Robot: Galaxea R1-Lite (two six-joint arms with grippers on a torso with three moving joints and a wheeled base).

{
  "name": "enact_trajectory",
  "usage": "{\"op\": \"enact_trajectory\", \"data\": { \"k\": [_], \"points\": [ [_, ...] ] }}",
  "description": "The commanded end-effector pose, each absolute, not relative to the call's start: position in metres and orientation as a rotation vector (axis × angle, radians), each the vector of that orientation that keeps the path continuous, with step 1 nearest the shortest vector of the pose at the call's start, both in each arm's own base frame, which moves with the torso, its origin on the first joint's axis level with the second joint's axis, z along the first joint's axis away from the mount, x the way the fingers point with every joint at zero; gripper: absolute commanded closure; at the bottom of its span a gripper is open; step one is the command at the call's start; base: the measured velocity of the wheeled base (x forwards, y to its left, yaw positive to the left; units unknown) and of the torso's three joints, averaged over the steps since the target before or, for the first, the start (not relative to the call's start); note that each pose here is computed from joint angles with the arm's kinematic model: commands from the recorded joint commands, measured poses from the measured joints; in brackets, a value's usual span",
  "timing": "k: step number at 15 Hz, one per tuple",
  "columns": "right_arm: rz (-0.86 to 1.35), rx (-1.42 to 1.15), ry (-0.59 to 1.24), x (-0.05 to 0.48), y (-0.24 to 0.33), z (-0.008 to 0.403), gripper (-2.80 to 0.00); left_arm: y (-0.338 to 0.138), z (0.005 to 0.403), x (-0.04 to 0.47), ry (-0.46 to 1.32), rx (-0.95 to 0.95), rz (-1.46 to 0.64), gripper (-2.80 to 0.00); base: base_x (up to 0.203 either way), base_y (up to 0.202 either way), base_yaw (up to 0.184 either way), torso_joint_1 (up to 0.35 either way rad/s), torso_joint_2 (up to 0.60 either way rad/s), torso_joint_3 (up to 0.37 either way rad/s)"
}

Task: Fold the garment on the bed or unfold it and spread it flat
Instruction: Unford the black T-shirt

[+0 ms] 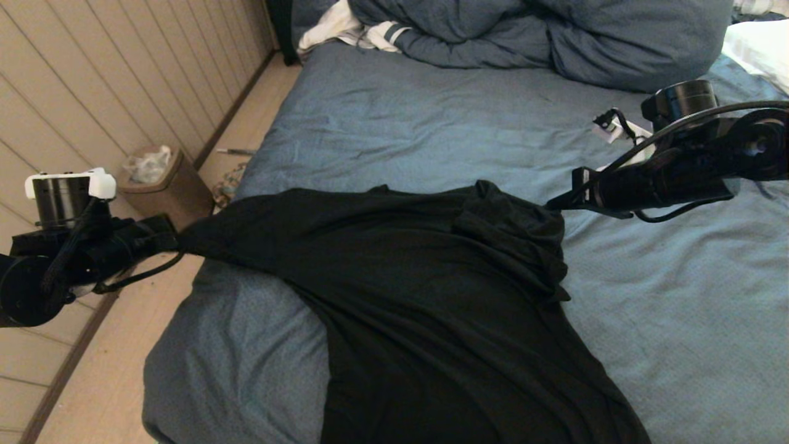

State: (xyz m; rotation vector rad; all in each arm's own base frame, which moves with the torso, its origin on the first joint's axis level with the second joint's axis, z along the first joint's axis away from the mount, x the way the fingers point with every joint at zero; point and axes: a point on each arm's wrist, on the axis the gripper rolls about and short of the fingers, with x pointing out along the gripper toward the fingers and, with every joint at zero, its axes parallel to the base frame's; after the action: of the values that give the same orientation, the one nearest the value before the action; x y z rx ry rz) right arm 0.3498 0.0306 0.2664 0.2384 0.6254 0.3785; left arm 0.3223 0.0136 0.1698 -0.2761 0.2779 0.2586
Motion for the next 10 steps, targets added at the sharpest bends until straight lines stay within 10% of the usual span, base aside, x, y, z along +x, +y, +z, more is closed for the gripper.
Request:
{"op": "enact_trajectory", "data": {
  "k": [1, 10],
  "points": [
    [0.381, 0.24, 0.631, 0.351, 0.031, 0.265, 0.0, 0.009, 0.178, 0.324, 0.252, -0.278, 0.238, -2.8, 0.0, 0.0, 0.0, 0.0, 0.0, 0.0],
    [0.395, 0.232, 0.626, 0.351, 0.039, 0.267, 0.0, -0.078, 0.237, 0.321, 0.245, -0.239, 0.001, -2.8, 0.0, 0.0, 0.0, 0.0, 0.0, 0.0]
  ]
}}
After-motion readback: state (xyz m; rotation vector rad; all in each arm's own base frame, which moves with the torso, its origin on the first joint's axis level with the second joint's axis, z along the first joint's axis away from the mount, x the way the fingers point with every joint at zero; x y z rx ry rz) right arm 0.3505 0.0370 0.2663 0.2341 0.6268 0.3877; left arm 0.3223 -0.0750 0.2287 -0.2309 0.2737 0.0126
